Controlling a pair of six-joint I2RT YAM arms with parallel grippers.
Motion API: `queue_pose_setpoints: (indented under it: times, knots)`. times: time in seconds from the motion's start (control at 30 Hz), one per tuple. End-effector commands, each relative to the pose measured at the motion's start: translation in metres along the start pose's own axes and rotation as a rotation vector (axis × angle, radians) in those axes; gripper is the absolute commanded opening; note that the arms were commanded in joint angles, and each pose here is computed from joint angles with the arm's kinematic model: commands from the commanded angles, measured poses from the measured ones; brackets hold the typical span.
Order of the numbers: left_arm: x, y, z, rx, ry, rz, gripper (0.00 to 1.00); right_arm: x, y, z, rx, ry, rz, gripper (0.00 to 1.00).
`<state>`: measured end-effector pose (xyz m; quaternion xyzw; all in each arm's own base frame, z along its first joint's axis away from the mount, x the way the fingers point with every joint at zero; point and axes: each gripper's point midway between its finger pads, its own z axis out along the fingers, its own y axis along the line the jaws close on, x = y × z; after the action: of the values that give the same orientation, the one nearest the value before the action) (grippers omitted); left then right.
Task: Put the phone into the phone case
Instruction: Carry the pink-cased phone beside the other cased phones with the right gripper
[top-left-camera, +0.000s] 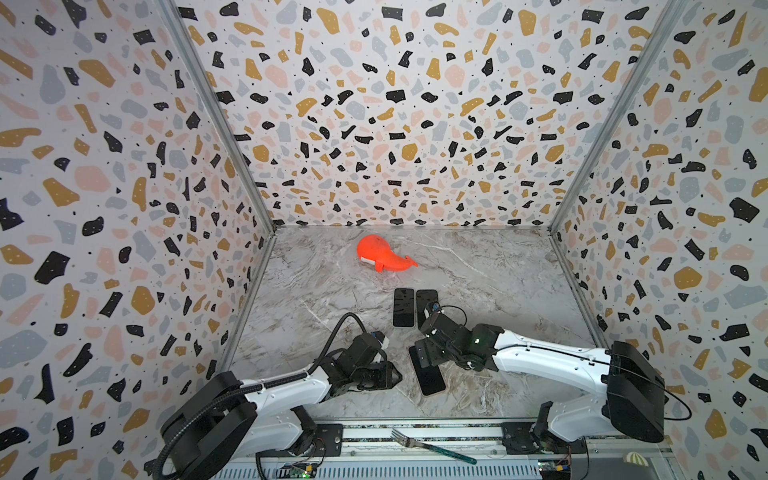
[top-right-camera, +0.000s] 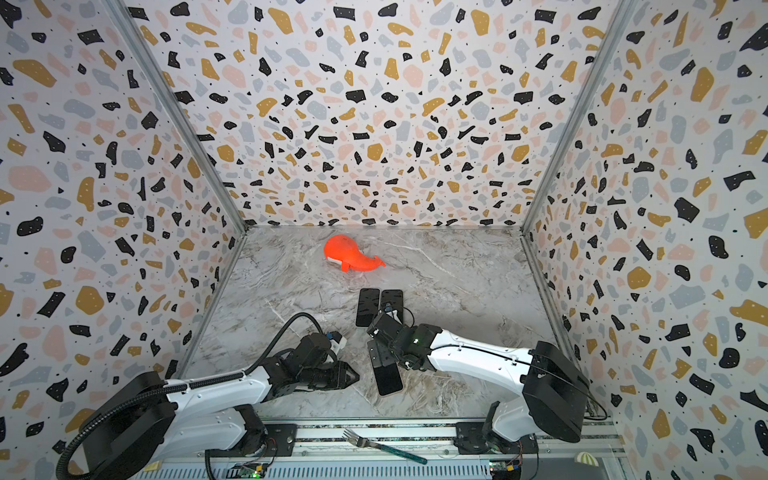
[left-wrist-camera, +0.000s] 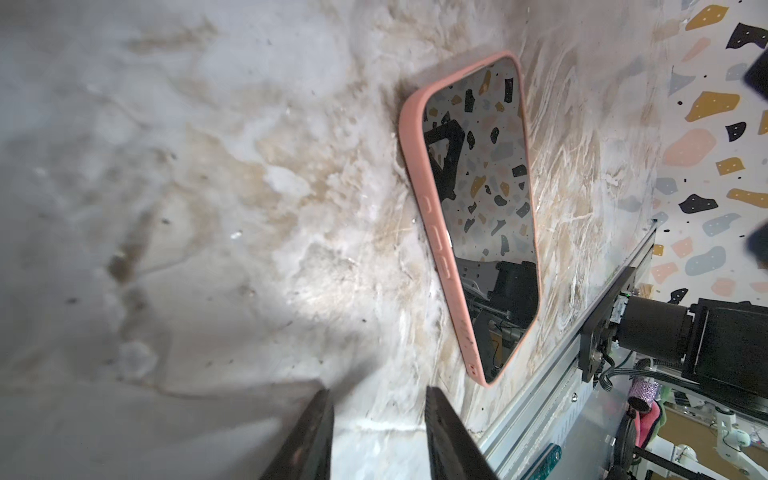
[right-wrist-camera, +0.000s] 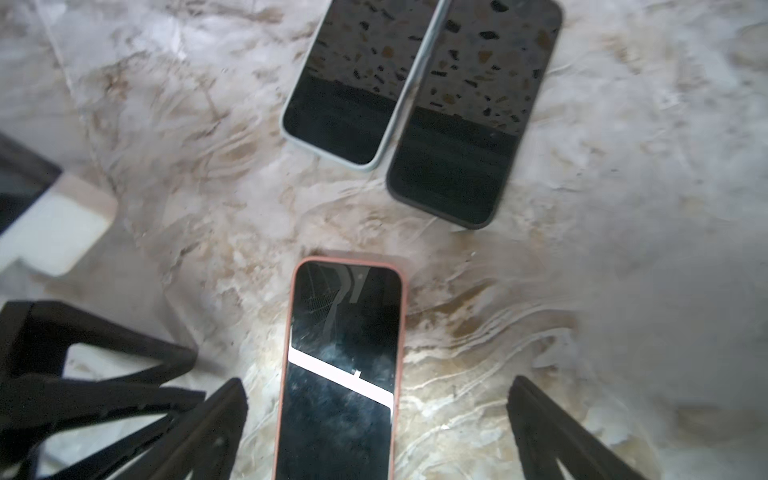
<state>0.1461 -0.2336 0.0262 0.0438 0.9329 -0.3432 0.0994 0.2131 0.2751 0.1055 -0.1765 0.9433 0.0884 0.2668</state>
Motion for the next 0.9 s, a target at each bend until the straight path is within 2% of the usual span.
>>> queue_pose_setpoints:
  times: [0.0, 0.07, 0.13, 0.23, 0.37, 0.53, 0.6, 0.67, 0.77, 0.87]
  knots:
    - [-0.002, 0.011, -0.003, -0.046, -0.009, -0.003, 0.4, 0.014, -0.034, 0.008, 0.135, 0.114, -0.019, 0.99]
    - [-0.004, 0.011, -0.004, -0.049, -0.012, -0.004, 0.4, 0.018, -0.044, 0.013, 0.167, 0.125, -0.031, 0.99]
    - [-0.006, 0.009, -0.005, -0.051, -0.013, -0.003, 0.4, 0.017, -0.045, 0.013, 0.142, 0.079, -0.046, 0.99]
    - [-0.01, 0.007, -0.006, -0.05, -0.02, 0.0, 0.4, 0.014, -0.03, 0.011, -0.021, 0.006, -0.064, 0.99]
    - [-0.011, 0.007, -0.007, -0.052, -0.018, -0.006, 0.45, 0.015, -0.016, 0.004, -0.099, 0.002, -0.062, 1.0]
    - [-0.007, 0.015, -0.007, -0.077, -0.008, -0.016, 0.62, 0.039, 0.013, 0.0, -0.151, 0.03, -0.084, 0.98]
    - [-0.005, 0.016, -0.007, -0.074, -0.004, -0.016, 0.76, 0.05, 0.02, 0.002, -0.161, 0.048, -0.08, 0.97]
    - [-0.003, 0.019, -0.008, -0.081, -0.006, -0.017, 0.86, 0.06, 0.026, 0.004, -0.164, 0.067, -0.088, 0.97]
    - [-0.001, 0.023, -0.009, -0.1, -0.005, -0.018, 0.95, 0.071, 0.029, 0.007, -0.162, 0.09, -0.098, 0.97]
    - [-0.001, 0.025, -0.011, -0.114, -0.01, -0.02, 1.0, 0.078, 0.031, 0.011, -0.165, 0.104, -0.097, 0.98]
